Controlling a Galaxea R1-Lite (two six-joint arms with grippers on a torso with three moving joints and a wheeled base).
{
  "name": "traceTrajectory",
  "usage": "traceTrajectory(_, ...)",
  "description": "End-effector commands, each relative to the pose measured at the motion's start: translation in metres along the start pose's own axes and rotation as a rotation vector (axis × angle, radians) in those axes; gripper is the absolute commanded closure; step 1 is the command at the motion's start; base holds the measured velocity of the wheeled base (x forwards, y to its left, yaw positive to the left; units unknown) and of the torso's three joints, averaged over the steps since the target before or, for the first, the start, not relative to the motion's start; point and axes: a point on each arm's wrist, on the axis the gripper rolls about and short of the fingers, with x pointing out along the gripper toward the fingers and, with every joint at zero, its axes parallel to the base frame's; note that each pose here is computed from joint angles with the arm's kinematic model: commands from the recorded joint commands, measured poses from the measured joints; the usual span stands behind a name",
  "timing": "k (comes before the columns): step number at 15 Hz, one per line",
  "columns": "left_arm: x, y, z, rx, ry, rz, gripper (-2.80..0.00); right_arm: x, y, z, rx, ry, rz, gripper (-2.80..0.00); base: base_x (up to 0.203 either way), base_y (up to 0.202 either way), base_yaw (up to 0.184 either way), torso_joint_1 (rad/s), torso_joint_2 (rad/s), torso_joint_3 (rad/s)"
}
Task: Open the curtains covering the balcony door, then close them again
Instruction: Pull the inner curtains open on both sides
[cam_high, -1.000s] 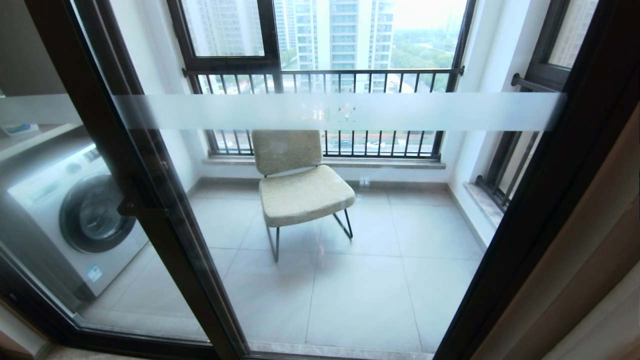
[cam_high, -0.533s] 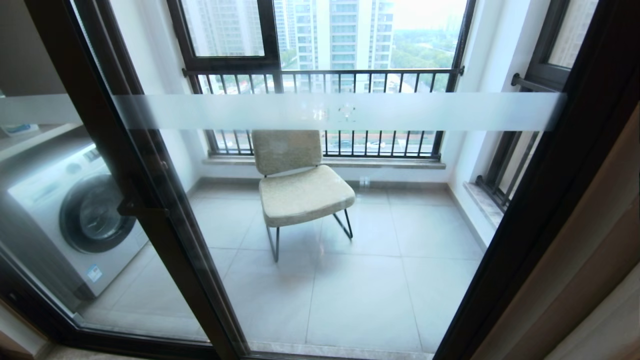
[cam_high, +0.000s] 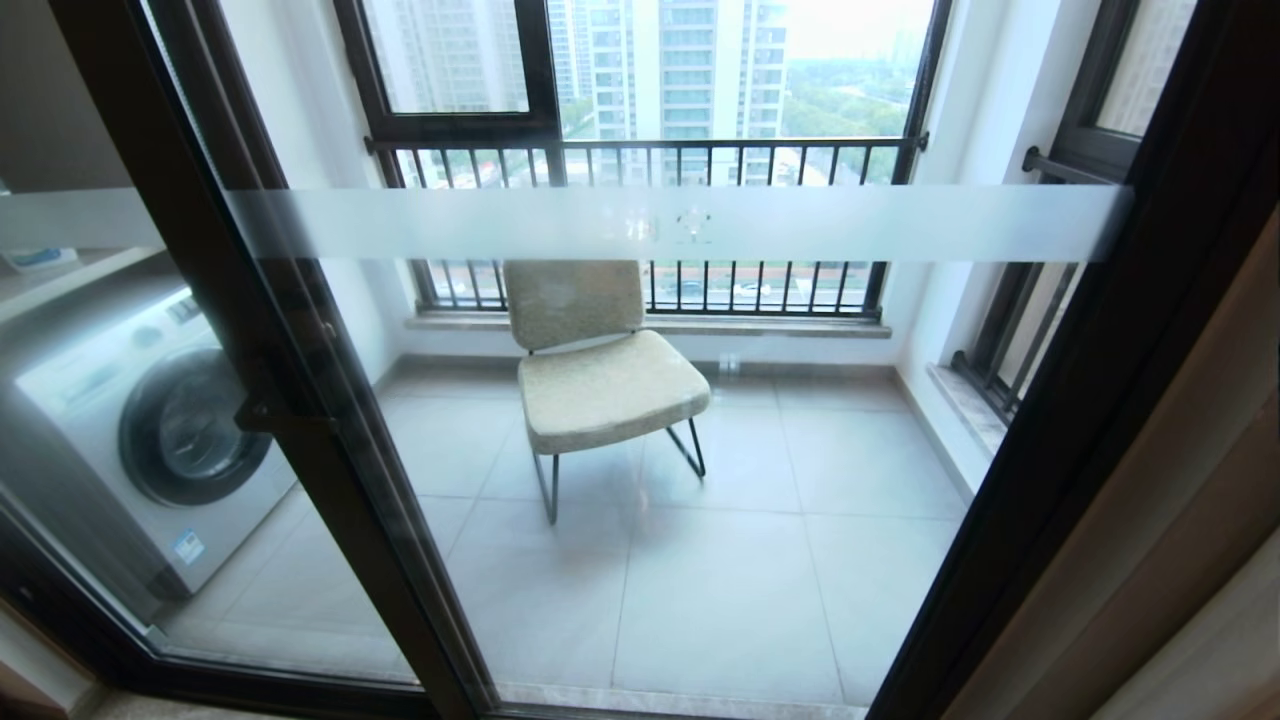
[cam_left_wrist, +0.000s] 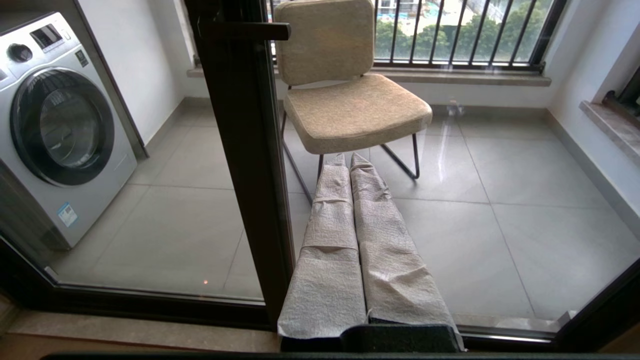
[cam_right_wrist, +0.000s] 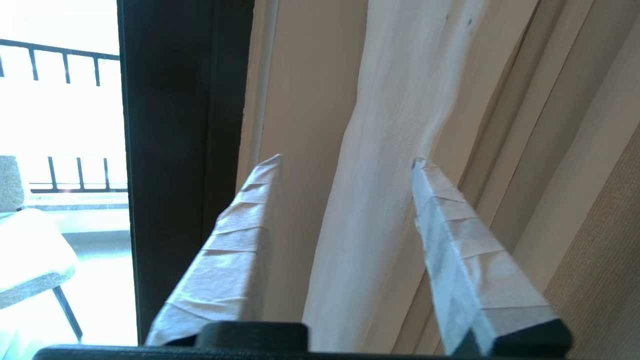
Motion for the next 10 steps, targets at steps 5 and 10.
traceTrajectory(5,0.0,0.0,0.0,0.0,-0.001,0.001,0.0,0.0,0.01,0.001,0.002,-0.024,0.093,0.0,0.0,0.0,0.0,0.0,0.0,0.0)
traceTrajectory(10,0.0,0.0,0.0,0.0,-0.001,0.002,0.0,-0.008,0.044,-0.001,-0.005,-0.095,0.383,0.0,0.0,0.0,0.0,0.0,0.0,0.0)
